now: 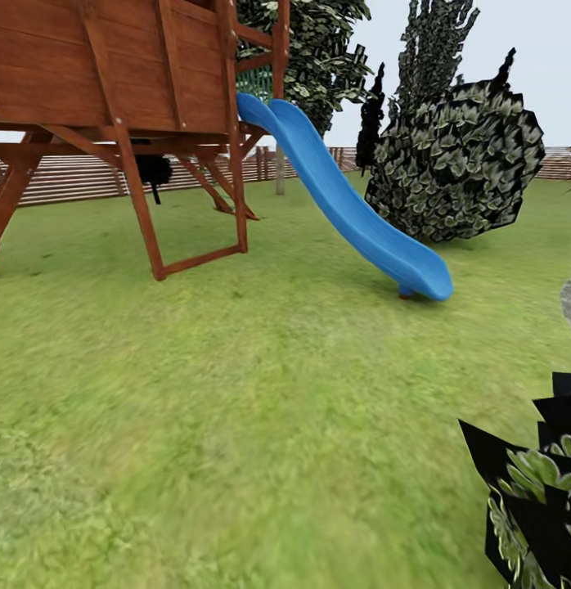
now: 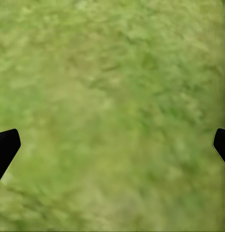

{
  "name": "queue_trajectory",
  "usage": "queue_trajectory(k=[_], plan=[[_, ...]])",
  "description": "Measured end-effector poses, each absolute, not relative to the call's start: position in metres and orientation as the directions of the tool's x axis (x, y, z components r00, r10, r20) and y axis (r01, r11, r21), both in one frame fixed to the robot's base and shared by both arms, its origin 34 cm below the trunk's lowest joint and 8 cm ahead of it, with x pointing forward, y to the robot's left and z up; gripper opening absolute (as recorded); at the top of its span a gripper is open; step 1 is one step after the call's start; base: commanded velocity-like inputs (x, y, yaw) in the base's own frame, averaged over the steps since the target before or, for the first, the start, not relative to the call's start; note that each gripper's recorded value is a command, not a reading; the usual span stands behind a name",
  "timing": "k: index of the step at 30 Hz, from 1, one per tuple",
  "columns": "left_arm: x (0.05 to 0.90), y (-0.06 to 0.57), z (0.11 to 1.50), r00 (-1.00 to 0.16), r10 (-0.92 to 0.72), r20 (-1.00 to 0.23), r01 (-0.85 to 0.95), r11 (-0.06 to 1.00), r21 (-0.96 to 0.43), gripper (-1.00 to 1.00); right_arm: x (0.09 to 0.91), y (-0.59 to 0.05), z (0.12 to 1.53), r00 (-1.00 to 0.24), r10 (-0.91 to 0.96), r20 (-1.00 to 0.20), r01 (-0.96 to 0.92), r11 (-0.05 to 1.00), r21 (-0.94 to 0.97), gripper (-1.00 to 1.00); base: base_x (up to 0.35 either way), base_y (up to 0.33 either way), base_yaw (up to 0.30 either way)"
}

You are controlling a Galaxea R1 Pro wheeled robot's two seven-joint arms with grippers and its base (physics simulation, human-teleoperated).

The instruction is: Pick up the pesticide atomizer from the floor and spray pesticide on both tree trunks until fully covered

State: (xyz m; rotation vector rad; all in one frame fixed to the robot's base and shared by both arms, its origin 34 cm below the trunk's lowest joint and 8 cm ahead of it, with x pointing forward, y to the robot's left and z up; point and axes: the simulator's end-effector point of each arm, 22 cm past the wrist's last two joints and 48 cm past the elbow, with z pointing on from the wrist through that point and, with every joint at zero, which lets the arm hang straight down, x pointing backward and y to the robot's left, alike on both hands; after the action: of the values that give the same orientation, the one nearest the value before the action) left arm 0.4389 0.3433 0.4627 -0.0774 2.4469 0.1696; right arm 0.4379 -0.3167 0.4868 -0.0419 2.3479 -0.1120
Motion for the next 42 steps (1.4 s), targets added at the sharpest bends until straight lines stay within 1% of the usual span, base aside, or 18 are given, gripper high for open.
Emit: queue_trajectory(k=[5, 8, 42], plan=[[0.4389, 0.3437, 0.4627, -0.771, -0.013, -0.637, -0.101, 0.990, 0.102, 1.00, 0.4378, -0.3168, 0.4868, -0.703, -0.064, -0.708, 0.004, 0.996, -0.093, 1.00, 0.340, 0.000, -0.235], [0.4389, 0.3437, 0.4628, -0.771, -0.013, -0.637, -0.101, 0.990, 0.102, 1.00, 0.4379, -0.3168, 0.4869, -0.703, -0.063, -0.709, 0.004, 0.996, -0.093, 1.00, 0.340, 0.000, -0.077], [0.4389, 0.3437, 0.4628, -0.771, -0.013, -0.637, -0.101, 0.990, 0.102, 1.00, 0.4381, -0.3167, 0.4871, -0.702, -0.064, -0.710, 0.004, 0.996, -0.094, 1.00, 0.340, 0.000, -0.003]])
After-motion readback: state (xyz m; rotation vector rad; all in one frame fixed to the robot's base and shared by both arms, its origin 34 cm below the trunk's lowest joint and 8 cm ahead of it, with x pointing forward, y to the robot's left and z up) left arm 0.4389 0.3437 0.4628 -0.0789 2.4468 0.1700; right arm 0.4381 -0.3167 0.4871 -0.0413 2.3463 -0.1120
